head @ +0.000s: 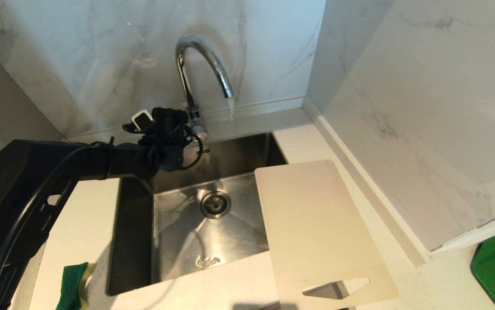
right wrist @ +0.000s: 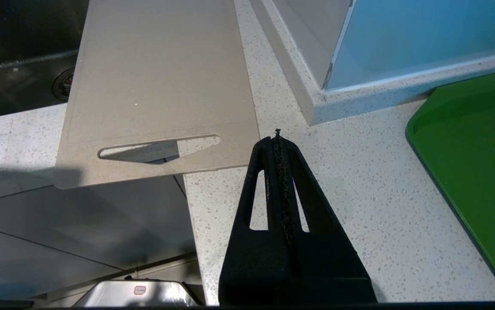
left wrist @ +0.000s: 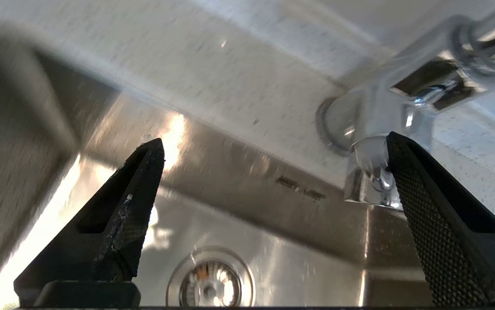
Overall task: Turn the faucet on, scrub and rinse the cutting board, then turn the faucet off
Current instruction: Turn on the tap
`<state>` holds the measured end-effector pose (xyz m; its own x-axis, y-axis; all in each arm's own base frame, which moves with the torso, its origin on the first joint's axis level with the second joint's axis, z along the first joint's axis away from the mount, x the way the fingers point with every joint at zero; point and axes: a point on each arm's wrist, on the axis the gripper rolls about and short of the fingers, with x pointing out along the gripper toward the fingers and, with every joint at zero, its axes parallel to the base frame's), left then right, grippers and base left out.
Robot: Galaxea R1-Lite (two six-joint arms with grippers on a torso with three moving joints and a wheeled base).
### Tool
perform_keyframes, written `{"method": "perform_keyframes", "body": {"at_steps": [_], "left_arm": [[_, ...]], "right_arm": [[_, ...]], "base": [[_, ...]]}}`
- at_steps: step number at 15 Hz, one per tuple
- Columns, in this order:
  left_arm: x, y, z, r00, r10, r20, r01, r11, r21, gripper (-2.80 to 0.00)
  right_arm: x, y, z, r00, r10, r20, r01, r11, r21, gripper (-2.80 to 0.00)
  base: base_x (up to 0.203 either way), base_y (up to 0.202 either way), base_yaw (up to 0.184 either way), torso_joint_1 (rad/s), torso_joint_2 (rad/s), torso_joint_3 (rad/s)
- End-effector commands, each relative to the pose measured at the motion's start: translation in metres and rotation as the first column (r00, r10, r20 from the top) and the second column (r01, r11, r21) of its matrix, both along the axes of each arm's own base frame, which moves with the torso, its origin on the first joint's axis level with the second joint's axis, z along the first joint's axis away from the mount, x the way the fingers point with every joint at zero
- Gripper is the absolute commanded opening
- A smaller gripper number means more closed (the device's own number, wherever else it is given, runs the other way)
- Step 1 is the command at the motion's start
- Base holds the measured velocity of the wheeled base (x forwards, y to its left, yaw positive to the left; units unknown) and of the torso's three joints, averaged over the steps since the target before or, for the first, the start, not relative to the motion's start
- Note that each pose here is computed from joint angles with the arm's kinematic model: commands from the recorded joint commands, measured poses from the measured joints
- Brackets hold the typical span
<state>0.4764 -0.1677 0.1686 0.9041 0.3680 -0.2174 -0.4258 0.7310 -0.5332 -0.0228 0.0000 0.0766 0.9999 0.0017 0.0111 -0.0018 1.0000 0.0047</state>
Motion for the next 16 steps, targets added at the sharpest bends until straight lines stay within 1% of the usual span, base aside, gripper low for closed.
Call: {"method": "perform_keyframes", "body": {"at_steps": [1, 5, 9, 11, 13, 16], "left_arm": [[-0.002, -0.001, -0.003, 1.000, 0.012, -0.021, -0.013, 1.000, -0.014, 0.00], [-0.008, -0.011, 0.002, 1.000, -0.010, -0.018, 0.009, 1.000, -0.022, 0.00], [-0.011, -0.017, 0.001, 1.000, -0.018, -0.023, 0.018, 0.999, -0.033, 0.00], [-0.013, -0.018, 0.005, 1.000, -0.023, -0.013, 0.022, 0.999, -0.037, 0.00], [-0.018, -0.016, 0.020, 1.000, -0.026, 0.017, 0.027, 0.998, -0.052, 0.00], [-0.031, -0.010, 0.055, 0.996, -0.029, 0.087, 0.036, 0.996, -0.080, 0.00]], "right_arm": [[0.000, 0.000, 0.000, 1.000, 0.001, -0.001, -0.001, 1.000, 0.000, -2.80], [0.000, 0.000, 0.000, 1.000, 0.001, -0.001, -0.001, 1.000, 0.000, -2.80], [0.000, 0.000, 0.000, 1.000, 0.000, 0.000, 0.000, 1.000, 0.000, -2.80], [0.000, 0.000, 0.000, 1.000, 0.001, -0.002, -0.001, 1.000, 0.000, -2.80], [0.000, 0.000, 0.000, 1.000, 0.000, -0.002, 0.000, 1.000, 0.000, -2.80], [0.000, 0.000, 0.000, 1.000, 0.001, 0.000, -0.001, 1.000, 0.000, -2.80]], "base": [[0.000, 0.000, 0.000, 0.000, 0.00, 0.000], [0.000, 0.000, 0.000, 0.000, 0.00, 0.000], [0.000, 0.000, 0.000, 0.000, 0.00, 0.000], [0.000, 0.000, 0.000, 0.000, 0.00, 0.000], [0.000, 0.000, 0.000, 0.000, 0.00, 0.000], [0.000, 0.000, 0.000, 0.000, 0.00, 0.000]]}}
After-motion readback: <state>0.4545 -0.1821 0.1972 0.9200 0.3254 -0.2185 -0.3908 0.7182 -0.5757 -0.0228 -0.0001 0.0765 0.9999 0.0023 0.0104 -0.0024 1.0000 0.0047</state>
